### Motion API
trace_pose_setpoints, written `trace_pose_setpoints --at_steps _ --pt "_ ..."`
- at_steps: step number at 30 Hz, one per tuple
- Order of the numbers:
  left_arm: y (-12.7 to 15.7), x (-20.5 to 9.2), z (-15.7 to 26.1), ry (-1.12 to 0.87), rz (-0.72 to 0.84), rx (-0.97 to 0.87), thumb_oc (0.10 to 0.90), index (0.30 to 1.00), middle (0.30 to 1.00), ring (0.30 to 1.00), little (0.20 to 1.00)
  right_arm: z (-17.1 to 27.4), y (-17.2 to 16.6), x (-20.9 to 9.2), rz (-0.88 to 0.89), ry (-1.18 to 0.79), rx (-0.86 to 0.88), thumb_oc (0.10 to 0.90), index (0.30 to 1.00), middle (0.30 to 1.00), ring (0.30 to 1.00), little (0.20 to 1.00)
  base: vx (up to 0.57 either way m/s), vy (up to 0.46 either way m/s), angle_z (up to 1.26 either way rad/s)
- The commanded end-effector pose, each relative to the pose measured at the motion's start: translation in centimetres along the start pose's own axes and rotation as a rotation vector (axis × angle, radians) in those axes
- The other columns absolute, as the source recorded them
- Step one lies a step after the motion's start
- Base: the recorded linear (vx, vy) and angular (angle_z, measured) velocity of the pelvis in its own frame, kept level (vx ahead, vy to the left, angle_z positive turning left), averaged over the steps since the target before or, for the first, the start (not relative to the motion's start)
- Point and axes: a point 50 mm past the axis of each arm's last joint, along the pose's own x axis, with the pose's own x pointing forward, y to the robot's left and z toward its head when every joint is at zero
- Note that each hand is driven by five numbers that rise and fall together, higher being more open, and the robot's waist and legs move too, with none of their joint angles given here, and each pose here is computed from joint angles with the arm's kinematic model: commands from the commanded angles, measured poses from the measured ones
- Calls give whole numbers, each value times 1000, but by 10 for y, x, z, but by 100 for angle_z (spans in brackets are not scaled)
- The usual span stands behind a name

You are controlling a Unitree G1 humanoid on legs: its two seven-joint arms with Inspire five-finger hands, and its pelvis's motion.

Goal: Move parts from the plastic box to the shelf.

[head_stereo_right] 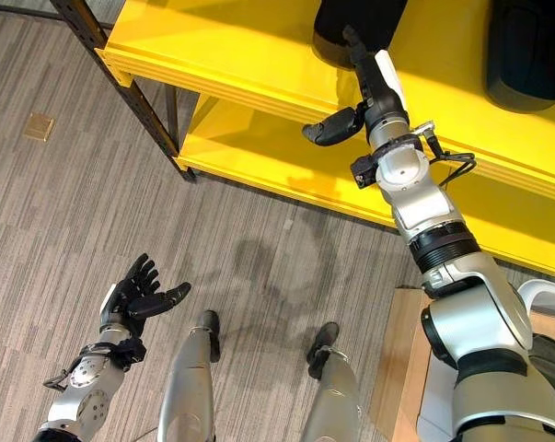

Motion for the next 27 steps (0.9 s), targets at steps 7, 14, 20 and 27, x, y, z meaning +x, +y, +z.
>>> trace_pose_setpoints --at_steps 7,14,20,27 --pt "11 -4 27 -137 -30 33 900 1000 1000 1000 1000 56 -42 12 -159 -212 50 900 1000 1000 1000 1000 0 0 0" --pt "11 -4 28 -141 -30 34 900 1000 1000 1000 1000 55 -42 11 -161 -214 43 900 1000 1000 1000 1000 0 0 0" --pt "13 -2 30 -145 -26 43 900 1000 1000 1000 1000 52 -39 9 -150 -207 42 900 1000 1000 1000 1000 -28 -2 1" --pt "13 -1 29 -134 -38 56 900 1000 1000 1000 1000 49 -43 10 -167 -192 46 900 1000 1000 1000 1000 8 -17 4"
